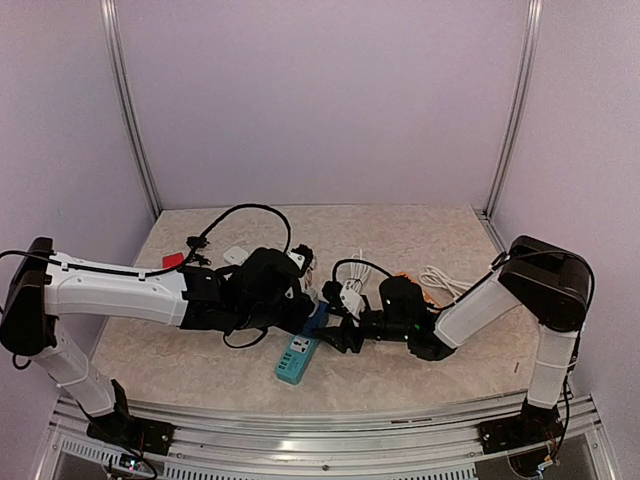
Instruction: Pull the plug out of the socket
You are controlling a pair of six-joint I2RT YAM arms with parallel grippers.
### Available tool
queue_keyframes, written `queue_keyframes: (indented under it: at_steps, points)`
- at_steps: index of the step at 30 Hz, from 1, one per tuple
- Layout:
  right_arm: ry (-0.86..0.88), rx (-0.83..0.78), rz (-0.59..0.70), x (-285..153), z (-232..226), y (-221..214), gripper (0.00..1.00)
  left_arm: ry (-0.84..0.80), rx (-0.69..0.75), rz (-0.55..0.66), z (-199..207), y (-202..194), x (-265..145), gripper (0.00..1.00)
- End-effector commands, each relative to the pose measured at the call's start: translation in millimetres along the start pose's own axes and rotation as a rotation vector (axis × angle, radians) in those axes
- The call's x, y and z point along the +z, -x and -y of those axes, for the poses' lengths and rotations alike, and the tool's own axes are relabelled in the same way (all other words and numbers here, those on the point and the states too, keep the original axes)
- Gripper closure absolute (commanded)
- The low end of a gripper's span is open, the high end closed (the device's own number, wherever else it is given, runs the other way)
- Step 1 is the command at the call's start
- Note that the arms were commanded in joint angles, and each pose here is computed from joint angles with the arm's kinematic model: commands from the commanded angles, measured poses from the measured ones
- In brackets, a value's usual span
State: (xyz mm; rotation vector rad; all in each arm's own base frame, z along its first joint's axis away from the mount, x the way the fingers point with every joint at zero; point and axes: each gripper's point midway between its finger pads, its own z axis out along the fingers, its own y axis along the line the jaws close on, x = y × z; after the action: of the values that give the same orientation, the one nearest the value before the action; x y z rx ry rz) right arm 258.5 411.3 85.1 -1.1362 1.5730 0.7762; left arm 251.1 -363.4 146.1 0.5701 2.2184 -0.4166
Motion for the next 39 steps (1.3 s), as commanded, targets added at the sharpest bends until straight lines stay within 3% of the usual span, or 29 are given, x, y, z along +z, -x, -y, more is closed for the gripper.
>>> queue_keyframes:
  at_steps: [1, 36, 39]
  points:
    - [-0.007, 0.025, -0.11, 3, -1, -36, 0.66, -0.048, -0.03, 0.155, 14, 45, -24, 0.93]
    - [0.004, 0.039, -0.165, 12, -4, -66, 0.72, -0.199, -0.06, 0.244, 29, 68, -54, 0.95]
    - [0.002, 0.038, -0.16, 11, -3, -64, 0.7, -0.185, -0.061, 0.249, 26, 70, -56, 0.95]
